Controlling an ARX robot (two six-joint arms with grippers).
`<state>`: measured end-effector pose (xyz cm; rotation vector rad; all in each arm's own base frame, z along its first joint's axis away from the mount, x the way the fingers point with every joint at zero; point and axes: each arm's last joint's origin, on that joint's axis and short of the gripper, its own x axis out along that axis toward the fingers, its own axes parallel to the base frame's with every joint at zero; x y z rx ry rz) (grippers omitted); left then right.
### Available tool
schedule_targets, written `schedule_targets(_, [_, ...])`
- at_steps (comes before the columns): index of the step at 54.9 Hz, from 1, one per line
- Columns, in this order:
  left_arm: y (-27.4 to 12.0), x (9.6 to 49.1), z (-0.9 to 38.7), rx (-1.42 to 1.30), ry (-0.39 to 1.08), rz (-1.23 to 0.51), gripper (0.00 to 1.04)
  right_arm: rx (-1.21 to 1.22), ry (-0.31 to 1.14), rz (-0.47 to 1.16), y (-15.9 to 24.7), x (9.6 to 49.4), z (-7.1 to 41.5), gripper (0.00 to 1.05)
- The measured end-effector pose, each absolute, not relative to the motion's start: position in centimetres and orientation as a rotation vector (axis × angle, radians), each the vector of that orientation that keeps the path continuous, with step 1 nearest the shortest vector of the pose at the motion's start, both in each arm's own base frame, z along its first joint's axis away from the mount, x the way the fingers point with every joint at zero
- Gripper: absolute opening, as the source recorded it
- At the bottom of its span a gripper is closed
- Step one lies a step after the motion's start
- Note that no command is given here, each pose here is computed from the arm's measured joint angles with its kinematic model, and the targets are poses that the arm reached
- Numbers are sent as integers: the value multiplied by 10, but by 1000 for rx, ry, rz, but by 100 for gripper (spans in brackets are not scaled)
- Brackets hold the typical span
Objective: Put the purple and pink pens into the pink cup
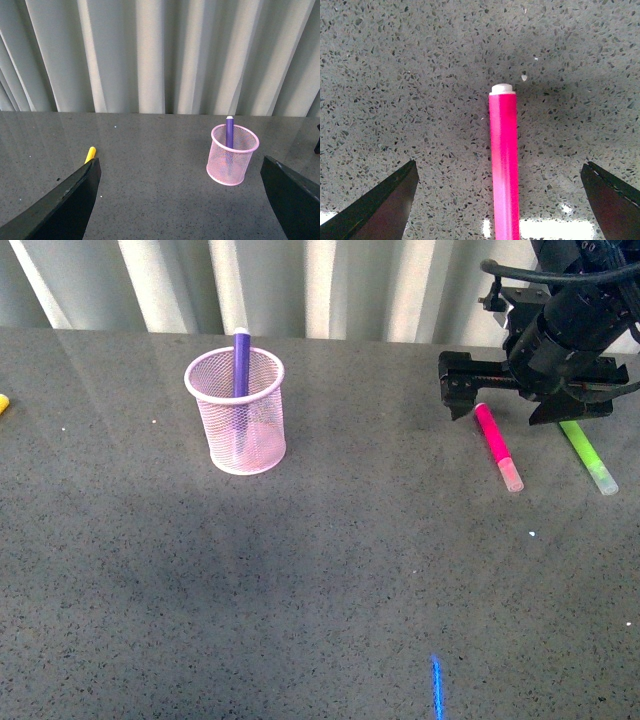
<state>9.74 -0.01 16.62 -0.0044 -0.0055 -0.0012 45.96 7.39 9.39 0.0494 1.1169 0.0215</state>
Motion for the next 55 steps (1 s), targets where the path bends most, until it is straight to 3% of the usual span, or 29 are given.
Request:
schedule_targets(44, [0, 97, 166, -4, -6, -1, 98, 49, 1123, 18, 72, 467, 73, 98])
schedule_targets(55, [0, 97, 166, -5, -6, -1, 98, 39, 1120, 22, 75, 468, 71, 73])
